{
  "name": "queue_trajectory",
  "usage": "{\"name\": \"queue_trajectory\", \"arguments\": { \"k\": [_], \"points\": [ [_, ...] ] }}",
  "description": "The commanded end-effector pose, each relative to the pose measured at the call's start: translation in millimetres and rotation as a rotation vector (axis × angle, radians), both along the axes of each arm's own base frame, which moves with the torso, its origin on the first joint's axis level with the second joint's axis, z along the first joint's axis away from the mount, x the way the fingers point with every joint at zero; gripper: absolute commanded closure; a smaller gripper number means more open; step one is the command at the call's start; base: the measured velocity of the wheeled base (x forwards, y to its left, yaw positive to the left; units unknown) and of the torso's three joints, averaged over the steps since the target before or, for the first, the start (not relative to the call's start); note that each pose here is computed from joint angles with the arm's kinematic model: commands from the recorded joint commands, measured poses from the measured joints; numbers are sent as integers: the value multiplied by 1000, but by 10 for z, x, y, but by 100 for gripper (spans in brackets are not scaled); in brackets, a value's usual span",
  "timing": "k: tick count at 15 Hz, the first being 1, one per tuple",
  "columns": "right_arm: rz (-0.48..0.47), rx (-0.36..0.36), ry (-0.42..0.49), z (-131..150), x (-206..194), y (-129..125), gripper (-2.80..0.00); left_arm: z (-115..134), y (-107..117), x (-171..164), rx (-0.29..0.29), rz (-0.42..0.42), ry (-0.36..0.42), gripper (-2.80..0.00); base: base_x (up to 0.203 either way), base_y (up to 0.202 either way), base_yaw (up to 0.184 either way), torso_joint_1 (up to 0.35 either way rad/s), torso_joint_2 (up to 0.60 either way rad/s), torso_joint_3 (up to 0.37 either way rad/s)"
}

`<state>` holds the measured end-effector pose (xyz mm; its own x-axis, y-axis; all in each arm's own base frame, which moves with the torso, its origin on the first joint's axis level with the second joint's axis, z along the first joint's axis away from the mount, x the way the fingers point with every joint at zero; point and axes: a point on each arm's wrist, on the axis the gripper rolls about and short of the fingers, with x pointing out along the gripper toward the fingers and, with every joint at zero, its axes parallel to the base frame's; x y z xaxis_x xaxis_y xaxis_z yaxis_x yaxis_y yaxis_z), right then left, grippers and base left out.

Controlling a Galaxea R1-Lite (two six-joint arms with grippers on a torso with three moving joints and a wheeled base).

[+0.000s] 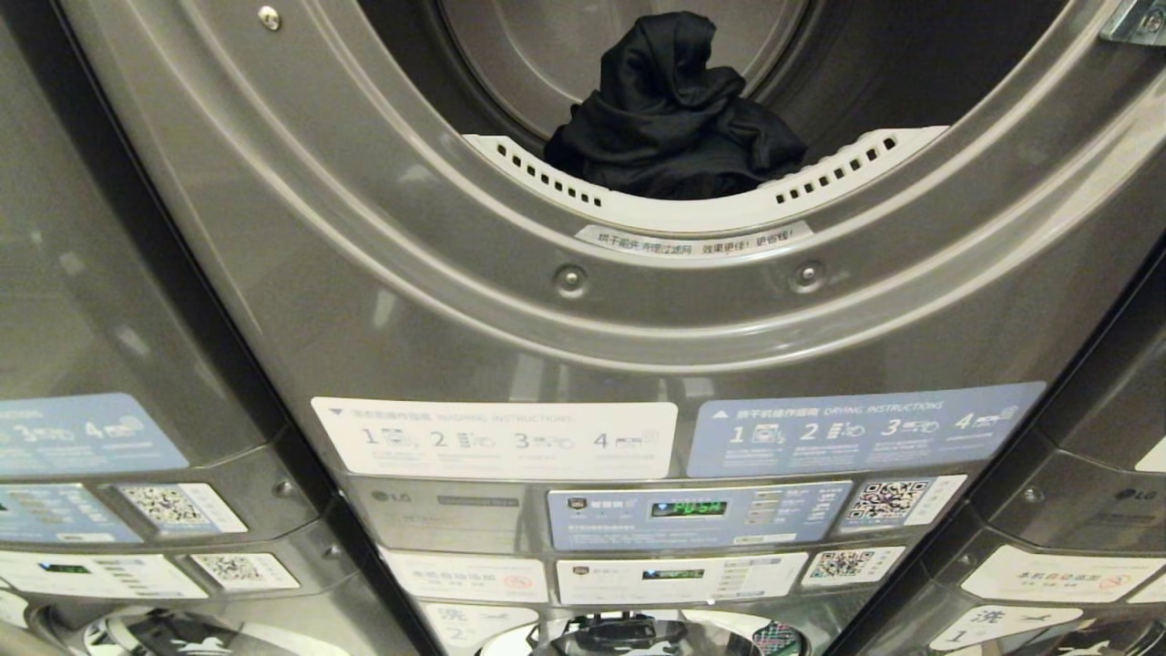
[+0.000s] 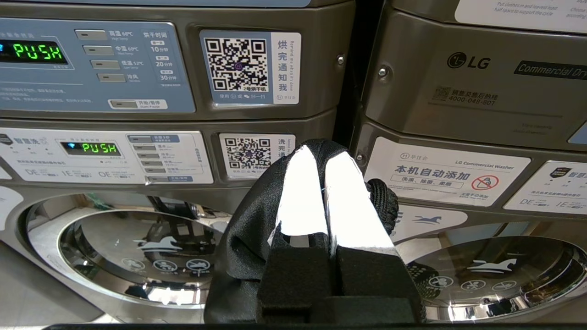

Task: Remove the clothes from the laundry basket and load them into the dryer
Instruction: Put the clothes in the dryer

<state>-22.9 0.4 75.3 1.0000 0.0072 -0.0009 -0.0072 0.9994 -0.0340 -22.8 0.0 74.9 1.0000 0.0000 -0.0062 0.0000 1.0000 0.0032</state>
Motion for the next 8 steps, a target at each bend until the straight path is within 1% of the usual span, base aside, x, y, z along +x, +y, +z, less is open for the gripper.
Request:
{"name": "queue_trajectory", "arguments": {
  "k": [1,4,6,8],
  "points": [
    [0,0,1,0,1,0,0,-5,0,1,0,0,1,0,0,0,0,0,0,0],
    [0,0,1,0,1,0,0,-5,0,1,0,0,1,0,0,0,0,0,0,0],
    [0,0,1,0,1,0,0,-5,0,1,0,0,1,0,1,120,-7,2,-2,2],
    [1,0,1,0,1,0,0,-3,0,1,0,0,0,0,0,199,1,4,-1,3]
  ]
}}
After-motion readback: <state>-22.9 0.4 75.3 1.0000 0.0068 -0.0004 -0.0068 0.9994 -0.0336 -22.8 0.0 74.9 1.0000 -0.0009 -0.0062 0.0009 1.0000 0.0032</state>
